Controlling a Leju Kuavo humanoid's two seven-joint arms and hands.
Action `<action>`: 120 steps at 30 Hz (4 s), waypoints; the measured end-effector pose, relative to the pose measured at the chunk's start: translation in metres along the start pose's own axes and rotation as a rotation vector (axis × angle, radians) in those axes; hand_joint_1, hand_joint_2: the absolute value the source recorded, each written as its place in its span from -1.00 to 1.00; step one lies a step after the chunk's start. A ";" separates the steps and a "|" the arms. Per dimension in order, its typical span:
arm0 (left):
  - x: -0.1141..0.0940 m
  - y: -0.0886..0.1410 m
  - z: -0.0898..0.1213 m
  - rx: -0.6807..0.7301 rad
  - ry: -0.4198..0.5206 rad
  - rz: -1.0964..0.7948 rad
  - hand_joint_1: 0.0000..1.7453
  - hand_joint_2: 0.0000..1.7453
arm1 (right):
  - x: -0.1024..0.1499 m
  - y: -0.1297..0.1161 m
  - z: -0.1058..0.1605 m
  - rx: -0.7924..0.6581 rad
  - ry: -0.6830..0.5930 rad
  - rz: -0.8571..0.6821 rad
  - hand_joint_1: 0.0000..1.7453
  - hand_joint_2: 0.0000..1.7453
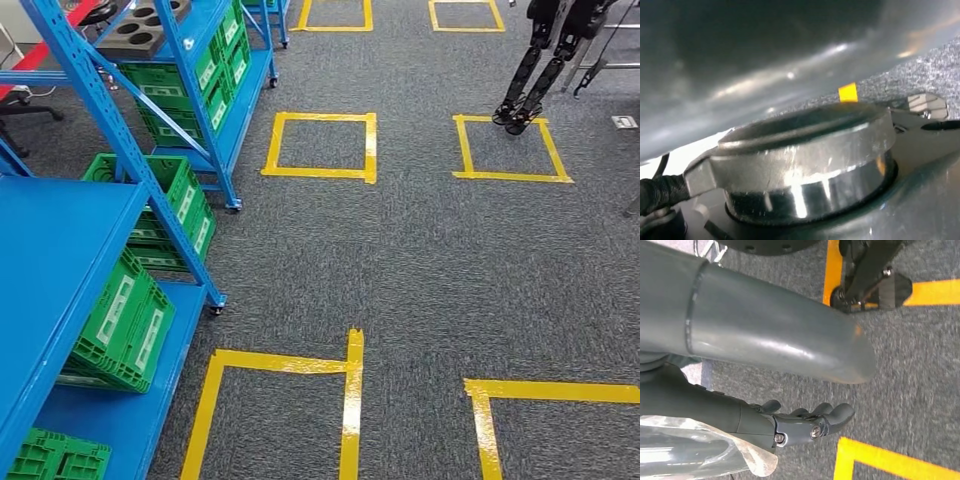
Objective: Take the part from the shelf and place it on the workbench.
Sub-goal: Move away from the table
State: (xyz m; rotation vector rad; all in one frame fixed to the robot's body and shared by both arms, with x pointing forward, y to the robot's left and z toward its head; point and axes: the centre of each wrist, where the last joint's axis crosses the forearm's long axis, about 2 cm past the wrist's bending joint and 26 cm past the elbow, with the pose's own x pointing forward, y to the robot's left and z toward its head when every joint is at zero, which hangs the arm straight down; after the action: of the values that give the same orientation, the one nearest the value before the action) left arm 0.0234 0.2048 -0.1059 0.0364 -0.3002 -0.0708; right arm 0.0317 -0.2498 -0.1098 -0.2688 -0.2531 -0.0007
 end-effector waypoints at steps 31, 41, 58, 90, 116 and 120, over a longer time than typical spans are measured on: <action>0.002 -0.002 0.000 0.003 -0.001 0.002 -1.00 -1.00 | -0.001 0.000 0.000 0.001 0.004 0.000 -1.00 -1.00; 0.001 -0.001 0.000 0.003 0.002 0.002 -1.00 -1.00 | 0.000 0.000 0.000 0.001 0.003 0.000 -1.00 -1.00; 0.004 -0.002 0.000 0.004 -0.002 0.002 -1.00 -1.00 | 0.001 0.000 0.000 0.001 0.000 0.000 -1.00 -1.00; 0.005 -0.001 -0.001 0.004 -0.003 -0.012 -1.00 -1.00 | 0.001 0.000 0.000 0.009 0.007 0.002 -1.00 -1.00; 0.005 -0.002 -0.001 0.005 -0.002 -0.005 -1.00 -1.00 | 0.000 0.000 0.000 0.009 0.006 0.002 -1.00 -1.00; 0.006 -0.001 -0.001 0.005 -0.004 -0.005 -1.00 -1.00 | 0.001 0.000 0.000 0.010 0.004 0.001 -1.00 -1.00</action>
State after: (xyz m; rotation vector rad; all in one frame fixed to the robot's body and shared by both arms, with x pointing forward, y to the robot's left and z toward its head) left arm 0.0288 0.2033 -0.1052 0.0423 -0.3044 -0.0748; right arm 0.0329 -0.2500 -0.1098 -0.2585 -0.2489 0.0012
